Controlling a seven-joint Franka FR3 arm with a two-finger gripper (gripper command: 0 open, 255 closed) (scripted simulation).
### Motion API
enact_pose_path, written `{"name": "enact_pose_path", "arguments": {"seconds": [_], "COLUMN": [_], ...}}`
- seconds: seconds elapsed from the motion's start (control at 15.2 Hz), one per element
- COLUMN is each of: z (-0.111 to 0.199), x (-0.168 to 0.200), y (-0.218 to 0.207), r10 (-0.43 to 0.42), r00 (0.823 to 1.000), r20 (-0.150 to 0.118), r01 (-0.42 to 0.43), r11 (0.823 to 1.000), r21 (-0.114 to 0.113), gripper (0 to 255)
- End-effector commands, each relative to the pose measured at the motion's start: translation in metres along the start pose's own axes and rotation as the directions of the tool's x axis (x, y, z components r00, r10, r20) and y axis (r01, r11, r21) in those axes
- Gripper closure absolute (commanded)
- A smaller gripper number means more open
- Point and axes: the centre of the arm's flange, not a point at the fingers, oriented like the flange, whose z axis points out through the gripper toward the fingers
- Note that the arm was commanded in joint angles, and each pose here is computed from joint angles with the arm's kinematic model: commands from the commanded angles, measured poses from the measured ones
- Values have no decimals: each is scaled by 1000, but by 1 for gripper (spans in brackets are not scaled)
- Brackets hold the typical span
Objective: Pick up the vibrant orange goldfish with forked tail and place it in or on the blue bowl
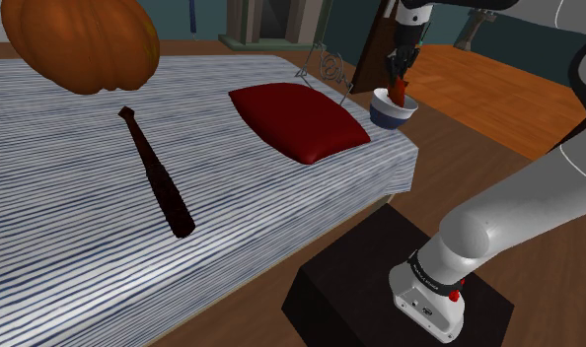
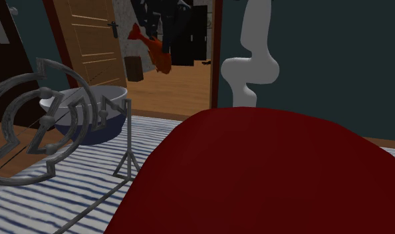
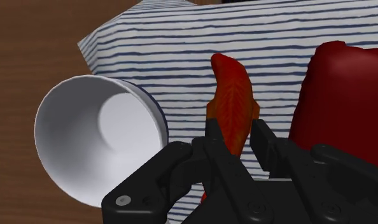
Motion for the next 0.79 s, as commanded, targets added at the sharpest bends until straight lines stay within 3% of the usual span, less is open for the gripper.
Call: {"name": "enact_pose_path", "arguments": {"seconds": [0.0, 0.73], "z": [-6, 13], "x": [-1, 52], "y": [3, 137], "r10": [0, 0], "r00": [1000, 1000], "r20": [0, 0], "r01": [0, 0], "r11": [1000, 1000], "r21": [0, 0], "gripper": [255, 255]}}
